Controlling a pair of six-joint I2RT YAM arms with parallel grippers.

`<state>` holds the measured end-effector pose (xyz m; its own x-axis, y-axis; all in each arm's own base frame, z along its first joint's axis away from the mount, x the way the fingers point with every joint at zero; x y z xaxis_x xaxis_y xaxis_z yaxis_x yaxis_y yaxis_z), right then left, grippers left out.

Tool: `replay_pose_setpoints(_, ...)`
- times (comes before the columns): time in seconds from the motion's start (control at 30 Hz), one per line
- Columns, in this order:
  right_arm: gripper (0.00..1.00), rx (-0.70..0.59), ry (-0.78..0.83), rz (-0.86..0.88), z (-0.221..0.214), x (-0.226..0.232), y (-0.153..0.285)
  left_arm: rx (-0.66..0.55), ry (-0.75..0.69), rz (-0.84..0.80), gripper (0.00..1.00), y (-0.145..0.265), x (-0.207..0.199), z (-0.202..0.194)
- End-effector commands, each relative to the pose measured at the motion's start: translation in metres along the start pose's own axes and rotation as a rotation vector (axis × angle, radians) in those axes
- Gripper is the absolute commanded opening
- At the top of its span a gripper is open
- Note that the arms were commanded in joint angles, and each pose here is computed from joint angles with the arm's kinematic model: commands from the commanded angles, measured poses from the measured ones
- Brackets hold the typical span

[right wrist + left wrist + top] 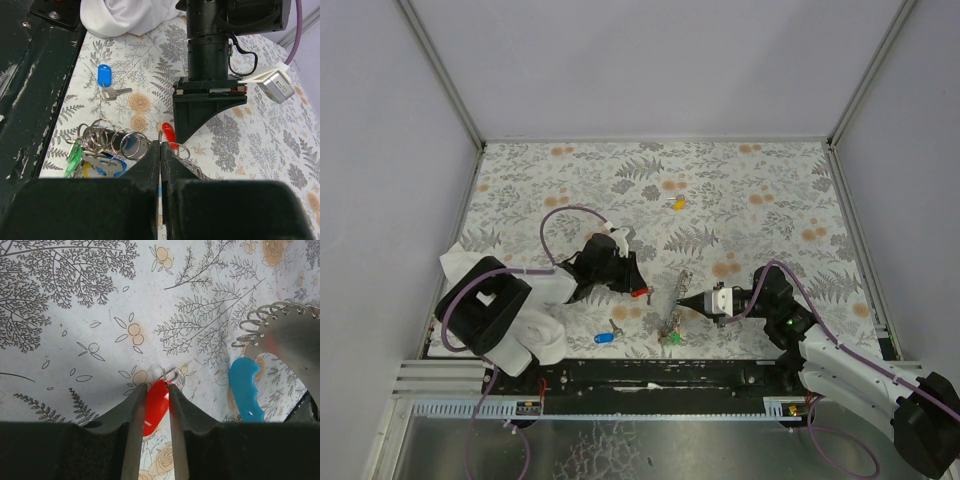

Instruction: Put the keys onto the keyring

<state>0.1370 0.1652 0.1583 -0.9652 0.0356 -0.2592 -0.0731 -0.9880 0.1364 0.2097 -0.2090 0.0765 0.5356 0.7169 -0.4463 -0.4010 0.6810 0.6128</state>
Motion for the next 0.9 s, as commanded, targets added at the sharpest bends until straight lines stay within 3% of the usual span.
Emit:
replay_pose_setpoints(0.0, 0.0, -0.079, 0.082, -0.026, 0.0195, -0.0099, -0.0008, -0.06, -0.002, -0.047, 0.22, -0.0055, -0.0033, 0.0147)
replay_pose_setpoints(0.43, 0.0, -0.073, 0.072, -0.02, 0.018, -0.0096, -0.0013, -0.057, 0.022, -0.063, 0.24, -0.0077, -0.0049, 0.0144)
replay_pose_setpoints(0.87, 0.0, -0.073, 0.073, -0.023, 0.0188, -0.0096, -0.0008, -0.045, 0.04, -0.051, 0.17, -0.0122, -0.0032, 0.0115)
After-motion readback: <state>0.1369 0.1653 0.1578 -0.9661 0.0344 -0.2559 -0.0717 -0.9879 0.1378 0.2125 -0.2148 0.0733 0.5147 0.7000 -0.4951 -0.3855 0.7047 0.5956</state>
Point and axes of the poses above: each gripper's point midway between its finger pads, its own y axis back along the fingers, its own x axis along the line the jaws close on, z = x × y, the point moved 9 cm from there along y, back along the fingers, and after that the axes turned 11 degrees about -y, right-handed, at the moved point
